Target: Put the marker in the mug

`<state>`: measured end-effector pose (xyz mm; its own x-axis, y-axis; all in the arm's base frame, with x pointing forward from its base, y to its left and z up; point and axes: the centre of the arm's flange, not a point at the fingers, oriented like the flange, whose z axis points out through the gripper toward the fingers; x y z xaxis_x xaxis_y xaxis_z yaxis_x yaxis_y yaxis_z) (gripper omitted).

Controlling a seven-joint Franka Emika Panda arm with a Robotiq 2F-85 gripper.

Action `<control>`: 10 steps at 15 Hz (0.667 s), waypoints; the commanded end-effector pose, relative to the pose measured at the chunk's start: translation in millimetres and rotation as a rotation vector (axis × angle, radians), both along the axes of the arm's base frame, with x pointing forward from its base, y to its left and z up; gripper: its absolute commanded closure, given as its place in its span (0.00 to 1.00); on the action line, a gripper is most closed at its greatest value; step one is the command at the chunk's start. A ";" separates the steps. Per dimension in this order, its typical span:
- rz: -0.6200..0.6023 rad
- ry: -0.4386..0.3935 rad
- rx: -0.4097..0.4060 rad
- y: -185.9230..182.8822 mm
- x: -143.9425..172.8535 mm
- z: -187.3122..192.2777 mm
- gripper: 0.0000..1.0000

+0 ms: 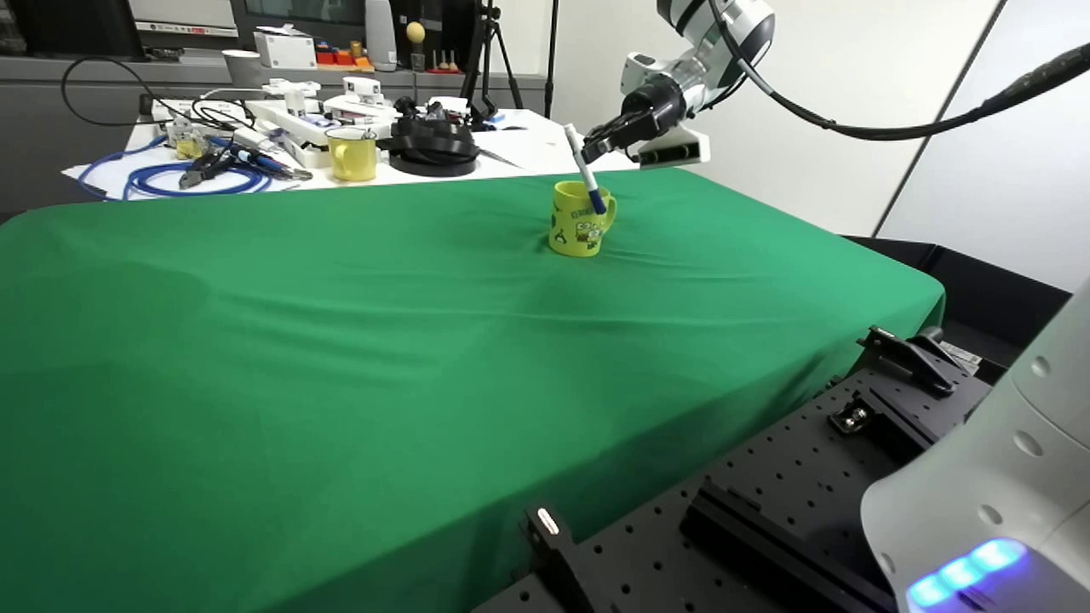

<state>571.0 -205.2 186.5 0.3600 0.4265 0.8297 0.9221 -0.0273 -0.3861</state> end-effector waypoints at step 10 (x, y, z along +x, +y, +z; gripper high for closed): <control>0.013 -0.009 -0.006 -11.2 39.2 52.7 0.96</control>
